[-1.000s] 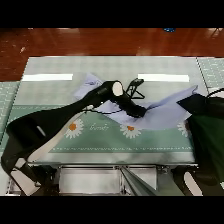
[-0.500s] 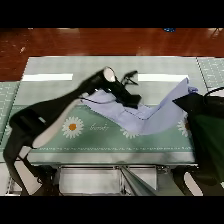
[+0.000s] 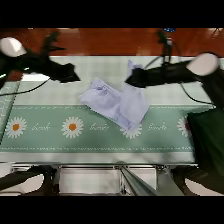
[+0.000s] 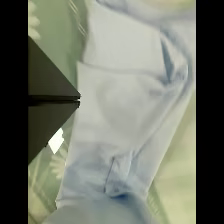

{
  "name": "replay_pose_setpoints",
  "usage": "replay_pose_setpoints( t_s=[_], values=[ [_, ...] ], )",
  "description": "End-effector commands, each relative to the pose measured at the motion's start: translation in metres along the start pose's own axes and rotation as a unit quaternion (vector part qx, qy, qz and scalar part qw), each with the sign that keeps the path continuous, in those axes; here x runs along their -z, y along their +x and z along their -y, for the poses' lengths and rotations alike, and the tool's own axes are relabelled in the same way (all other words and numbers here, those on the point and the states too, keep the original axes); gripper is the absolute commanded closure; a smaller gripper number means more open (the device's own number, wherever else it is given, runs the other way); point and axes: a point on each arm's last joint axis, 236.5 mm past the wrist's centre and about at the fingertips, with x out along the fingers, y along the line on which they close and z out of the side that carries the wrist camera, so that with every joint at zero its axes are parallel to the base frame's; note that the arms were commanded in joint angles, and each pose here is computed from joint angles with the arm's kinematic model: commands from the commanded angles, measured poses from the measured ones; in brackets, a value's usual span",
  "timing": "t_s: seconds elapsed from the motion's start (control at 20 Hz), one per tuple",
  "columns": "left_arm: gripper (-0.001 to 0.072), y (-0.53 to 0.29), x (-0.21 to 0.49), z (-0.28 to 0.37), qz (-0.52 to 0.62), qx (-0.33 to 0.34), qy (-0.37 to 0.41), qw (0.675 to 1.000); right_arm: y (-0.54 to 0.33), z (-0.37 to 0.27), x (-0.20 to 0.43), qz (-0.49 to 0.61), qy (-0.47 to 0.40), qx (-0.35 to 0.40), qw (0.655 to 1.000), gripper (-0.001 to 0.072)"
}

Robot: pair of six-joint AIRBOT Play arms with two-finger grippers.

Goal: Fold the shirts.

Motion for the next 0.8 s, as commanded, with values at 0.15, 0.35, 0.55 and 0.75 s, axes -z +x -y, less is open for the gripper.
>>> replay_pose_setpoints(
  t_s=[0.15, 0.35, 0.55, 0.75],
  values=[
    [0.0693, -0.046, 0.086, -0.036, 0.085, -0.053, -0.049, 0.994, 0.151, -0.005, 0.003, -0.074, 0.029, -0.044, 0.996, 0.0689],
    [0.0693, -0.019, 0.121, -0.034, 0.073, -0.015, -0.097, 0.993, 0.191, 0.006, -0.018, -0.019, 0.081, -0.055, 0.995, 0.0495],
    [0.0693, -0.003, 0.136, -0.039, 0.059, -0.005, -0.111, 0.992, 0.181, -0.002, -0.035, -0.01, 0.114, -0.086, 0.99, 0.0328],
    [0.0693, -0.009, 0.129, -0.044, 0.073, -0.013, -0.095, 0.993, 0.088, -0.003, -0.041, -0.074, 0.073, -0.105, 0.989, 0.033]
  ],
)
